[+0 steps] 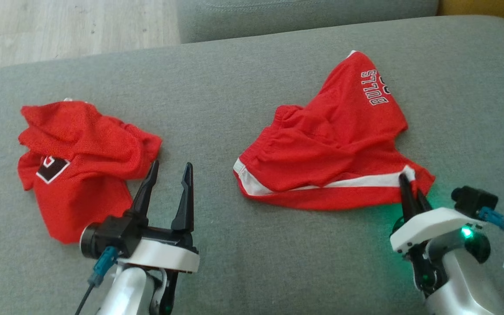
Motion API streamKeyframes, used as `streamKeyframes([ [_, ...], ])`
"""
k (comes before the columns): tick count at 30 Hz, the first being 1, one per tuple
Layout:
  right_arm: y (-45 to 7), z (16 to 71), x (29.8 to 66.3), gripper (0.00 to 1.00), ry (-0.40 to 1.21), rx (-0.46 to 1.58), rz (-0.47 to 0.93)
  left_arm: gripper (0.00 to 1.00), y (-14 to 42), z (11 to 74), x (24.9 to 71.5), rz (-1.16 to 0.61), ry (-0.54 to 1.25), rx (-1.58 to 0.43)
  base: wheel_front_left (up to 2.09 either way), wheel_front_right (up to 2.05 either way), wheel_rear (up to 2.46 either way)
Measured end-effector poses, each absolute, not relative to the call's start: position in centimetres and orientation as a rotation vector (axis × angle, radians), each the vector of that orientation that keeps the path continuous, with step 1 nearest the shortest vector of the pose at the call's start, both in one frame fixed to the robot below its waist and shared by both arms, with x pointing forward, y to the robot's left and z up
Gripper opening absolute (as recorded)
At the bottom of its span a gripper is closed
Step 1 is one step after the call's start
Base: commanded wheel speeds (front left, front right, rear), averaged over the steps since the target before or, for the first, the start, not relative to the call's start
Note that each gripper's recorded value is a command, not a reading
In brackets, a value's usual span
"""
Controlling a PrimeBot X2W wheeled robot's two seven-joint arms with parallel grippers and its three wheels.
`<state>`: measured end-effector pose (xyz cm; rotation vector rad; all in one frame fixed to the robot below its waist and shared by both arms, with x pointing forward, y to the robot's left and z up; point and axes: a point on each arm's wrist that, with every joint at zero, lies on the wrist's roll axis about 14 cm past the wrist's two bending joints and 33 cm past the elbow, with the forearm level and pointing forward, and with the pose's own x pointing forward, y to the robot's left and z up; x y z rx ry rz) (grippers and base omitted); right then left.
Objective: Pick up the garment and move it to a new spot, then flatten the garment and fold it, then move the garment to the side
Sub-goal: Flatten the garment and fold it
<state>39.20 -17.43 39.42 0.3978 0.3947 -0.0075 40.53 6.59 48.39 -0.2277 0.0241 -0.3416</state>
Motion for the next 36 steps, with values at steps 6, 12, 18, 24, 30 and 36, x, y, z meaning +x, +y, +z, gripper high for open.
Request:
streamKeyframes([
  [6, -18.7, 42.4, 39.4, 0.0, 0.274, 0.38, -0.023, 1.0, 6.0, 48.9, 40.7, -0.358, 0.012, -0.229, 0.0, 0.0, 0.0],
  [12, -20.8, 42.3, 36.2, 0.0, 0.271, 0.355, -0.081, 1.0, 4.4, 49.3, 40.9, -0.404, 0.004, -0.229, 0.0, 0.0, 0.0],
  [18, -23.2, 43.0, 34.7, 0.0, 0.254, 0.328, -0.144, 1.0, 1.6, 47.7, 40.4, -0.5, 0.058, -0.212, 0.0, 0.0, 0.0],
  [24, -23.3, 42.8, 34.2, 0.0, 0.254, 0.317, -0.154, 1.0, -1.8, 45.0, 39.6, -0.629, 0.184, -0.192, 0.0, 0.0, 0.0],
  [30, -23.5, 42.2, 34.4, 0.0, 0.257, 0.304, -0.163, 1.0, -4.2, 43.7, 39.1, -0.723, 0.268, -0.199, 0.0, 0.0, 0.0],
  [36, -23.6, 41.9, 34.9, 0.0, 0.258, 0.295, -0.165, 1.0, -4.8, 41.9, 38.2, -0.793, 0.359, -0.158, 0.0, 0.0, 0.0],
])
